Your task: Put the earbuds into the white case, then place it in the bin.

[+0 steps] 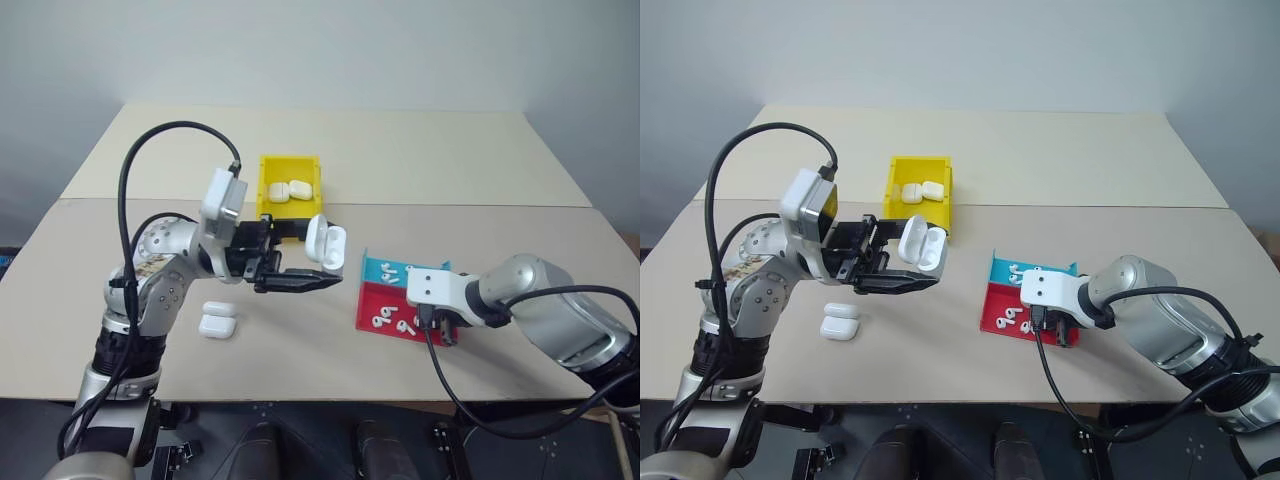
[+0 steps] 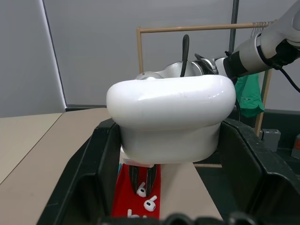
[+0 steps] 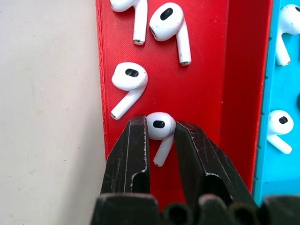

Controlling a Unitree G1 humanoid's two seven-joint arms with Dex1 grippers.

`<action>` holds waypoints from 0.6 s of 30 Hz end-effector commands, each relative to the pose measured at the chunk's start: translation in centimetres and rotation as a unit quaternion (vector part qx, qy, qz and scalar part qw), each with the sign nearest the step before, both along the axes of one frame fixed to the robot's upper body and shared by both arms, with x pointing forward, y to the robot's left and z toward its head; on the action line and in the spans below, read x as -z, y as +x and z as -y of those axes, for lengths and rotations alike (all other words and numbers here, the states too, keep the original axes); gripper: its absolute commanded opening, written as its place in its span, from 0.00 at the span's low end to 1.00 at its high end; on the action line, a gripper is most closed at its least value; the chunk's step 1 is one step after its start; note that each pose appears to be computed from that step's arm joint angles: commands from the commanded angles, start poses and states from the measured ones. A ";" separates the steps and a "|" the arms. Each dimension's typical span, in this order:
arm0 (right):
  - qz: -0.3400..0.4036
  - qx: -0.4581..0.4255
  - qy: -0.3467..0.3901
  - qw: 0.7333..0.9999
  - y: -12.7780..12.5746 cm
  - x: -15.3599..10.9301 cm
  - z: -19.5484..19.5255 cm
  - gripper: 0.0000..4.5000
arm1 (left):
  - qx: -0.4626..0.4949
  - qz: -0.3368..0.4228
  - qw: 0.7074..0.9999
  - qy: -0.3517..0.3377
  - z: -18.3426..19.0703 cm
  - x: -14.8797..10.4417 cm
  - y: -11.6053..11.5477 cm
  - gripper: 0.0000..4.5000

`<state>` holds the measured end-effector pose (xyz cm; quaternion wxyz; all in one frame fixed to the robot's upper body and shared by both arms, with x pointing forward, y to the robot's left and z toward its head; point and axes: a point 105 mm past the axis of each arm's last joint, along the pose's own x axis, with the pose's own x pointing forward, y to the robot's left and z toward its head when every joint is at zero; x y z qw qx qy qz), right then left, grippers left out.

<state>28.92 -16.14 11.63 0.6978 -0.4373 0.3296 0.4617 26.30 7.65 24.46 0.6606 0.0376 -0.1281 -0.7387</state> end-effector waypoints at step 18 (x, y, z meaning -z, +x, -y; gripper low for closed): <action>0.165 -0.001 0.593 0.788 -2.1 -19.8 -4.2 0.14 | 0.033 0.000 0.999 0.020 1.7 -1.4 1.9 0.62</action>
